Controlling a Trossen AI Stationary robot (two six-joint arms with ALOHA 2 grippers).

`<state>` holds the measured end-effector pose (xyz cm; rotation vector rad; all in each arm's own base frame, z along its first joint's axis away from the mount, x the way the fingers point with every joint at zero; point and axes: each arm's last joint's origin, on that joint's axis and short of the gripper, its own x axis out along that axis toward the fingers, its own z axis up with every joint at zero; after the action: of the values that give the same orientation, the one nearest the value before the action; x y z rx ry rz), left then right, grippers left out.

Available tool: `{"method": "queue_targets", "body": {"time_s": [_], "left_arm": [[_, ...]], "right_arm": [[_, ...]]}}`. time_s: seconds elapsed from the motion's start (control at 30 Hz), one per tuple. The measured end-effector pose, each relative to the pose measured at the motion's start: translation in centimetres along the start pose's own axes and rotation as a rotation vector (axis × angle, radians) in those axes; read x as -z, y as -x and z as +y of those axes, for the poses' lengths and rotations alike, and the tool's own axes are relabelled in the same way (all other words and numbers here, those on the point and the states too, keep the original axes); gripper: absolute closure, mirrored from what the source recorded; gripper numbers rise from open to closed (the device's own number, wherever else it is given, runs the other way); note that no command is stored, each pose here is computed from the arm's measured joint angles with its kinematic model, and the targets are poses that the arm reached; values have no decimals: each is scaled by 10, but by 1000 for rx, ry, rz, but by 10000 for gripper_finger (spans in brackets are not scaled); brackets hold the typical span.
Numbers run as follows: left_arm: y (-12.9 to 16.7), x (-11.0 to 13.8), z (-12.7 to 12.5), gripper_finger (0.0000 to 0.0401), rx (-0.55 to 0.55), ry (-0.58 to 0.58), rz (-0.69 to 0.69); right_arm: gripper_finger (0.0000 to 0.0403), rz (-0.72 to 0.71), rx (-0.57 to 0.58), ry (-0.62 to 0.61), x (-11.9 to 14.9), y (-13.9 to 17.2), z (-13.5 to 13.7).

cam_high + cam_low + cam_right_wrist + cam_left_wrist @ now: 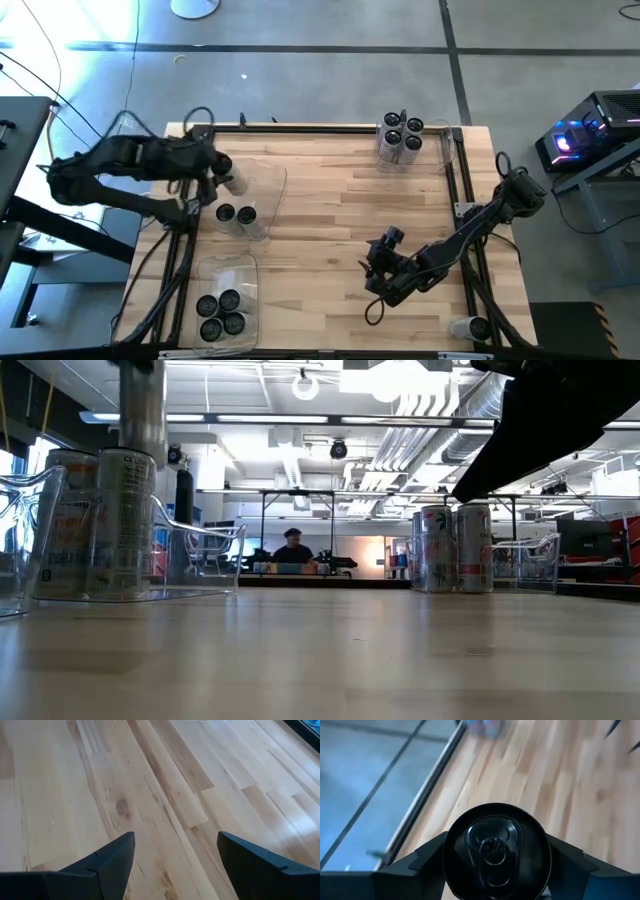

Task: Sort soda cans
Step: Put the white yellow soda can into the top left transparent bin

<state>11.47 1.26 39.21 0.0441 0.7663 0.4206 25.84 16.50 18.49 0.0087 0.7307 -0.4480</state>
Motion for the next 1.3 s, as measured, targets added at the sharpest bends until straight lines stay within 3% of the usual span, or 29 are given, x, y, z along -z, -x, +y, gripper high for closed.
{"method": "queue_targets", "body": {"time_s": [0.2, 0.43, 0.73, 0.9, 1.3], "left_arm": [[-46, 30, -1, 152, -25, -36, 132], [-87, 54, 2, 152, 98, -25, 219], [-101, 79, 0, 149, 148, -80, 308], [-108, 89, -2, 116, 144, -70, 352], [-105, 86, -1, 103, 151, -28, 345]], "right_arm": [[123, 0, 0, 17, 0, 0, 0], [123, 0, 0, 18, 0, 0, 0], [123, -1, -6, 11, 0, 0, 1], [123, -6, -11, 3, -1, 0, 1], [123, -6, -11, 4, -1, 0, 1]]}}
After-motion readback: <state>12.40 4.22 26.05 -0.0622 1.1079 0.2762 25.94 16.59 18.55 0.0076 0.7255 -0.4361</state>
